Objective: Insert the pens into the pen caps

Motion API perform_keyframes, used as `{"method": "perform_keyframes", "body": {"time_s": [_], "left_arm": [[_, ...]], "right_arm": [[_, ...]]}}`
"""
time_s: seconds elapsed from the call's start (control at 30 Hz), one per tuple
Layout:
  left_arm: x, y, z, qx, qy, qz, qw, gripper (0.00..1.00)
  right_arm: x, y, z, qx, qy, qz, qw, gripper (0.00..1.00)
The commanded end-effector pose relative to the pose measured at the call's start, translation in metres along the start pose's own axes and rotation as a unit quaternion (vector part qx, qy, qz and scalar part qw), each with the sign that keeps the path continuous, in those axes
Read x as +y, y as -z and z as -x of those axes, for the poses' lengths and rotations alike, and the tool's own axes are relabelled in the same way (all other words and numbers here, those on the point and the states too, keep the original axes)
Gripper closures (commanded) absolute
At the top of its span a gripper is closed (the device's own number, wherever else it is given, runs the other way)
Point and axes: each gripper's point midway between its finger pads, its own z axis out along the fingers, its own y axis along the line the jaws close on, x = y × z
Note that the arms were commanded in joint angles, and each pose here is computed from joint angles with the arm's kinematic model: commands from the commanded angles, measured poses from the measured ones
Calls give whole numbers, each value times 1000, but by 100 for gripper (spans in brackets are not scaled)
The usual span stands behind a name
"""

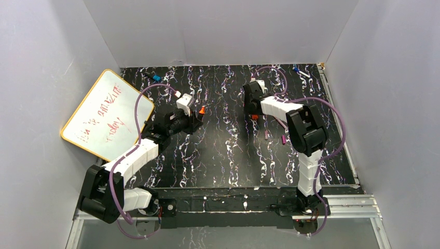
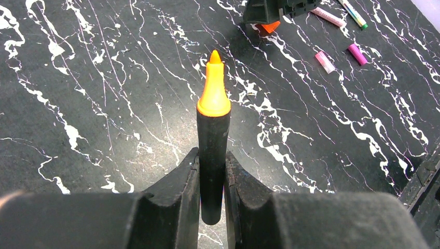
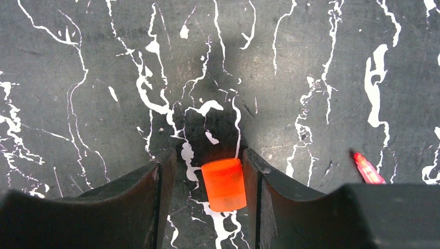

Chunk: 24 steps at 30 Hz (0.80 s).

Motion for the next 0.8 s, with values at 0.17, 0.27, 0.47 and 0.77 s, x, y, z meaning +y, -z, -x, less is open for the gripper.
{"method": "perform_keyframes", "body": {"time_s": [0.17, 0.27, 0.47, 0.77], "left_arm": [[0, 8, 10, -17, -8, 6, 1000, 100], [-1, 8, 12, -19, -8, 6, 1000, 100], [0, 9, 12, -20, -9, 7, 1000, 100], [0, 9, 11, -19, -9, 8, 1000, 100]], "right_arm": [[-8, 19, -10, 13, 16, 11, 1000, 48], [-11, 21, -15, 18, 16, 7, 1000, 49], [-11, 19, -18, 20, 15, 9, 1000, 51], [-6, 6, -11, 11, 24, 5, 1000, 50]]}}
